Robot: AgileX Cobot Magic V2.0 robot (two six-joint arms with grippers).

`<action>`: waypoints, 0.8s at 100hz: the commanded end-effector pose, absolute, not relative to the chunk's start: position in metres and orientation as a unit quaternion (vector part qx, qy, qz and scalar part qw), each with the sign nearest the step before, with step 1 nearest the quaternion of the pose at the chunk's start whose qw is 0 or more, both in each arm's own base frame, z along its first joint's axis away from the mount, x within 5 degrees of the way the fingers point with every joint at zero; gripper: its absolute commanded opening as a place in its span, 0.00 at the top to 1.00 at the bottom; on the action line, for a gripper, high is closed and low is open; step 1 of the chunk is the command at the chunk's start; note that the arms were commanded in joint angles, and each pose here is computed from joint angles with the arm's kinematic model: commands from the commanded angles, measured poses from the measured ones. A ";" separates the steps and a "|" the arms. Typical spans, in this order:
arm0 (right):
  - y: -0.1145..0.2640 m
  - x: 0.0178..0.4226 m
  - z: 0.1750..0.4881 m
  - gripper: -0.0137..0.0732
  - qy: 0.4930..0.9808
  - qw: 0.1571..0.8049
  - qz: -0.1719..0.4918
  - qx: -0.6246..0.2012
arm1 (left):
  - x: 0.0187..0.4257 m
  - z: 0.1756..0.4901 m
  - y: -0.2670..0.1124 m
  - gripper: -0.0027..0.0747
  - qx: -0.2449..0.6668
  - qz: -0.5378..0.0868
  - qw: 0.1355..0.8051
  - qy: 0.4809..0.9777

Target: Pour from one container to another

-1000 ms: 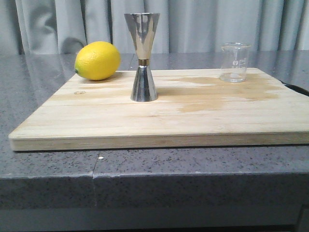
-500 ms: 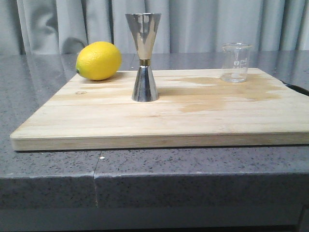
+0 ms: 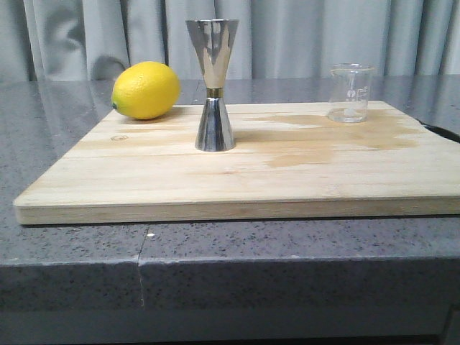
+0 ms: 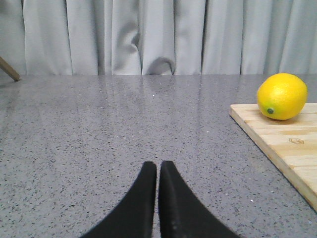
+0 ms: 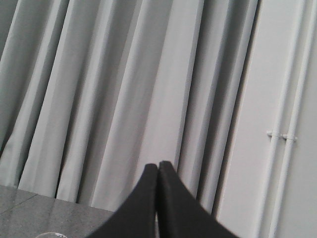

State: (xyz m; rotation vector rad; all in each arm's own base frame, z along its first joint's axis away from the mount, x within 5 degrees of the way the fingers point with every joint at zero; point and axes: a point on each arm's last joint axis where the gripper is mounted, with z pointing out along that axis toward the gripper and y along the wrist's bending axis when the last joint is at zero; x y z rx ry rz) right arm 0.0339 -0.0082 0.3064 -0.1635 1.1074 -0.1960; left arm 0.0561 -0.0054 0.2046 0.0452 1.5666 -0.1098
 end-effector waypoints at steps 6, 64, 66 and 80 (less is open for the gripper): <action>-0.012 0.031 0.316 0.93 0.508 0.852 -0.113 -0.061 | 0.055 0.201 -0.006 0.99 0.016 -0.058 0.732 0.679; -0.012 0.034 0.309 0.93 0.509 0.851 -0.114 -0.058 | 0.055 0.201 -0.006 0.99 0.016 -0.058 0.732 0.679; -0.011 0.035 0.306 0.93 0.513 0.850 -0.104 -0.054 | 0.055 0.201 -0.006 0.99 0.016 -0.058 0.732 0.679; -0.004 0.044 0.280 0.93 0.536 0.843 -0.034 -0.021 | 0.055 0.201 -0.006 0.99 0.016 -0.058 0.732 0.679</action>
